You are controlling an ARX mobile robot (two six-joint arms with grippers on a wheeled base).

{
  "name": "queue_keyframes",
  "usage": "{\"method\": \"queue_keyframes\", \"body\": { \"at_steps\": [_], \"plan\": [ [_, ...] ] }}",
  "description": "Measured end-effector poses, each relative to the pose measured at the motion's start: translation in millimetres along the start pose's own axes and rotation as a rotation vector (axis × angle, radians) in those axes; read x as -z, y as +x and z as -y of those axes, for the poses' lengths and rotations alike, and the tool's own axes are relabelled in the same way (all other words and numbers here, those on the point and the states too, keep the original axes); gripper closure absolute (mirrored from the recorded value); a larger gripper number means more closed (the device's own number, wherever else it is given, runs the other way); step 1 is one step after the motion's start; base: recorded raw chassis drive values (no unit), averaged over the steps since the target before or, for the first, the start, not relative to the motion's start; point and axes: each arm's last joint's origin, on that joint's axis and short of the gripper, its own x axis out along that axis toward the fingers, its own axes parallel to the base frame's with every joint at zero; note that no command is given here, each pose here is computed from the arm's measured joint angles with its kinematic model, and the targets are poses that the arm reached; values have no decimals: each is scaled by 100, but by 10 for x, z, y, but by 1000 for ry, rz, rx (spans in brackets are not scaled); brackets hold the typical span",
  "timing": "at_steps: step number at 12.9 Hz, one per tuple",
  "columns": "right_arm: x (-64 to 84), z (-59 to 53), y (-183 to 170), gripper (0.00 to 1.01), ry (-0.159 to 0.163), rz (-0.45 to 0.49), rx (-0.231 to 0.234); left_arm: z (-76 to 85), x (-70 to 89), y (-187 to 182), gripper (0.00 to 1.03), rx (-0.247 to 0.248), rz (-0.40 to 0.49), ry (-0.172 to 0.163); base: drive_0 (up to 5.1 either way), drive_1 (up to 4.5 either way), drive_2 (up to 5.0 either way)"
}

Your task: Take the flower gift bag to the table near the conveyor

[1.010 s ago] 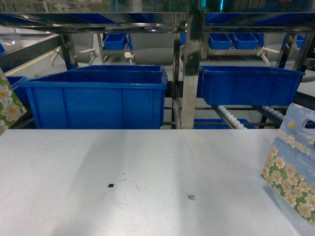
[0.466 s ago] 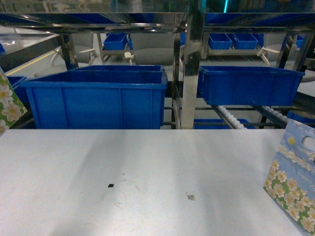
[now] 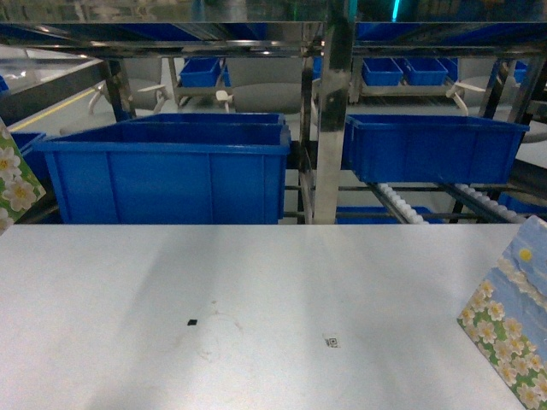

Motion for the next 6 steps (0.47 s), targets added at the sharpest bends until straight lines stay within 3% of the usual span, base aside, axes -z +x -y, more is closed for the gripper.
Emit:
{"method": "queue_keyframes", "body": {
  "at_steps": [2, 3, 4, 6],
  "plan": [
    [-64, -48, -67, 30, -13, 23, -2, 0, 0, 0, 101, 0, 0, 0, 0, 0, 0],
    [-131, -70, -123, 15, -25, 53, 23, 0, 0, 0, 101, 0, 0, 0, 0, 0, 0],
    [-263, -103, -240, 2, -46, 118, 96, 0, 0, 0, 101, 0, 0, 0, 0, 0, 0],
    [-395, -173, -439, 3, -63, 204, 236, 0, 0, 0, 101, 0, 0, 0, 0, 0, 0]
  ]
}}
